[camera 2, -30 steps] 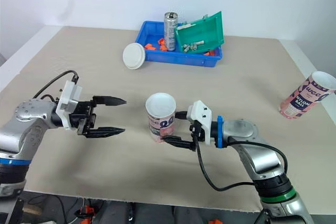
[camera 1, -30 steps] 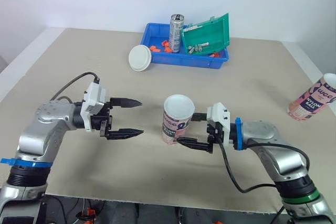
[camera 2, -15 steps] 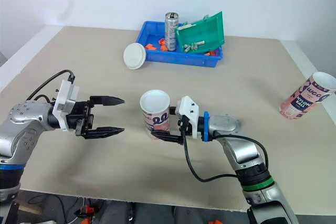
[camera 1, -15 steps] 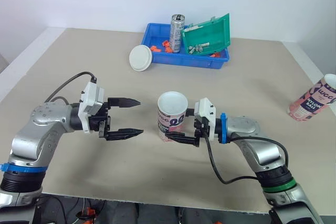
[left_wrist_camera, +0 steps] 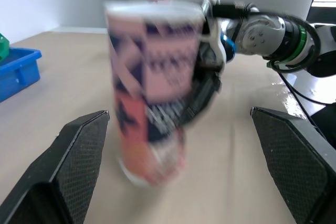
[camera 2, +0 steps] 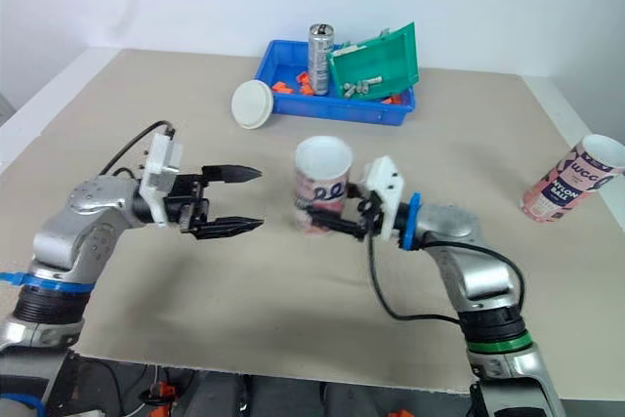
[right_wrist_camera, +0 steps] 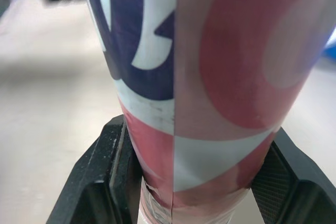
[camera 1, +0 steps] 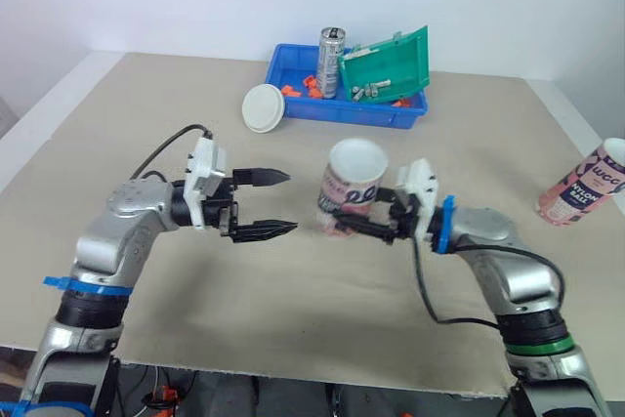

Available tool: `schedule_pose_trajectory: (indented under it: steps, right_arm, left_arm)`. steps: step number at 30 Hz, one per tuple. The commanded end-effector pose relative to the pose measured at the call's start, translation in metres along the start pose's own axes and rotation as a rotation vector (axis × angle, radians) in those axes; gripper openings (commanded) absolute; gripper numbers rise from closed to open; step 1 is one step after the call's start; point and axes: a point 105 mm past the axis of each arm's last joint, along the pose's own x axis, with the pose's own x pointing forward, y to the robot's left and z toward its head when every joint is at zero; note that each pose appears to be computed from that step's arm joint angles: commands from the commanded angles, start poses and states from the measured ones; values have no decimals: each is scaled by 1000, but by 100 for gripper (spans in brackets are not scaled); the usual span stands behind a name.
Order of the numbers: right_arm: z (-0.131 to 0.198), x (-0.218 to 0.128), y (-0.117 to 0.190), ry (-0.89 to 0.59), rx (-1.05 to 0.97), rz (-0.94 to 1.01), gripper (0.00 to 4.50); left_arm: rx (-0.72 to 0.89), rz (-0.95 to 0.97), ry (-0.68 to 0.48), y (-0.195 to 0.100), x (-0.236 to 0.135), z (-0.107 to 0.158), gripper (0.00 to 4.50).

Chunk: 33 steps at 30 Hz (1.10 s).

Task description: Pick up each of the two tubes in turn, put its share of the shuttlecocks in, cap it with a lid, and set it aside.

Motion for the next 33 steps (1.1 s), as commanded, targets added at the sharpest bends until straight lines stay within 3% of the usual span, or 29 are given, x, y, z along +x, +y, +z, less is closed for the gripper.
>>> schedule_pose_trajectory:
  steps: [1, 5, 10, 21, 22, 25, 33]
  right_arm:
    - [13, -66, -76, -27, -35, -432, 281]
    - [-3, -118, -110, 21, -25, -706, 281]
    - [-15, -161, -121, 49, 0, -885, 281]
    - [-58, -169, -122, 122, 127, -945, 281]
    - [-61, -169, -122, 117, 155, -944, 342]
    - [-65, -169, -122, 125, 180, -934, 441]
    - [-73, -178, -119, 239, 172, -899, 441]
  left_arm:
    - [71, 33, -26, 18, 27, 13, 450]
    - [59, 63, -77, 30, 48, 19, 450]
    - [63, 50, -72, 30, 66, 13, 450]
    - [60, 72, -83, 33, 73, 12, 450]
    - [58, 78, -88, 33, 73, 14, 450]
    - [60, 85, -94, 34, 71, 15, 450]
    - [61, 92, -95, 34, 68, 18, 450]
